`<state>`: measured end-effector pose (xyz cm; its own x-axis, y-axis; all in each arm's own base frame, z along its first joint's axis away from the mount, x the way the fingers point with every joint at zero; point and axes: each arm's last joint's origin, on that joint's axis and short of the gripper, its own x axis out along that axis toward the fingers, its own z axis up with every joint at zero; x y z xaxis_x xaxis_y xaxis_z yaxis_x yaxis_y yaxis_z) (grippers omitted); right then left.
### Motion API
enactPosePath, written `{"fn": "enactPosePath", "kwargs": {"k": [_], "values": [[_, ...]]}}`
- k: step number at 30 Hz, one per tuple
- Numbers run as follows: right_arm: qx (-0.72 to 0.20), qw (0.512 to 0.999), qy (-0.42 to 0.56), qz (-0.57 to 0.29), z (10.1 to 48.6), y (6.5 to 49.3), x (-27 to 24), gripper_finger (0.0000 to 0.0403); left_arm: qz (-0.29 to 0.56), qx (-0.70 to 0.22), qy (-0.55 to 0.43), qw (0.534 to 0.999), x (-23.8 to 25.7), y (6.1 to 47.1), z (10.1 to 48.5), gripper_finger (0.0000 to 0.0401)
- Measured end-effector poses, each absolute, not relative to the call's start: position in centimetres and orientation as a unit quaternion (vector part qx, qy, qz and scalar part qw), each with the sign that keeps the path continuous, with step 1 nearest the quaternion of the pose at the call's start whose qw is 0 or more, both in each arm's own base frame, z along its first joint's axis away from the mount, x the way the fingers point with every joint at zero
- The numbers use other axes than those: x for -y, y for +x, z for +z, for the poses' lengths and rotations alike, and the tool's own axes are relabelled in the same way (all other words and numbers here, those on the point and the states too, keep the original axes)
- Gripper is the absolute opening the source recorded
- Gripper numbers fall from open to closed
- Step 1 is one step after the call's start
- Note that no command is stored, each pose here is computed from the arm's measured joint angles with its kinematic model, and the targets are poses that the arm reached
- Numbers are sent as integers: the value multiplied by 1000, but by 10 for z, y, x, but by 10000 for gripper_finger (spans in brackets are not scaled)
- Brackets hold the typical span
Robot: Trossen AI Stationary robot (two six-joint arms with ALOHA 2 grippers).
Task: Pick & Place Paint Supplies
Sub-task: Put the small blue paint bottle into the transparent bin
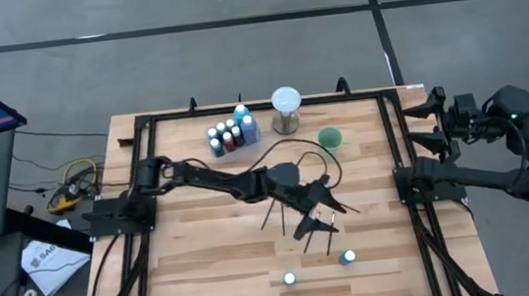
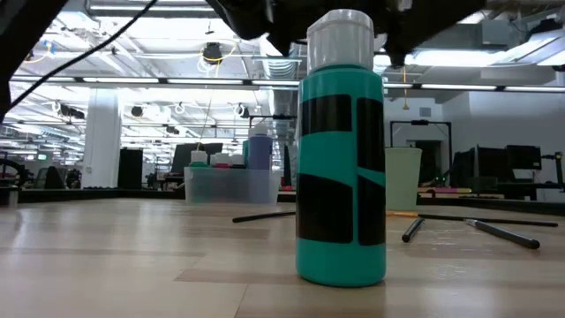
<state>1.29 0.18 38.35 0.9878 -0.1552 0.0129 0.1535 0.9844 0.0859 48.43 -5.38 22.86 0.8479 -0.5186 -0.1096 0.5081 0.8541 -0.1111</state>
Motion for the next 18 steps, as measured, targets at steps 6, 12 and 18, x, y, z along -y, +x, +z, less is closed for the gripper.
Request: {"fn": "enactPosePath", "kwargs": {"k": [6,12,18], "values": [[23,996,50,-77,376,5,-5,285,-303,-80,-41,949,71,500,206,262],[30,994,68,-76,369,0,-7,285,-324,-96,-42,940,97,511,180,262],[18,993,85,-77,362,3,-6,285,-287,-98,-35,952,117,516,170,262]]}}
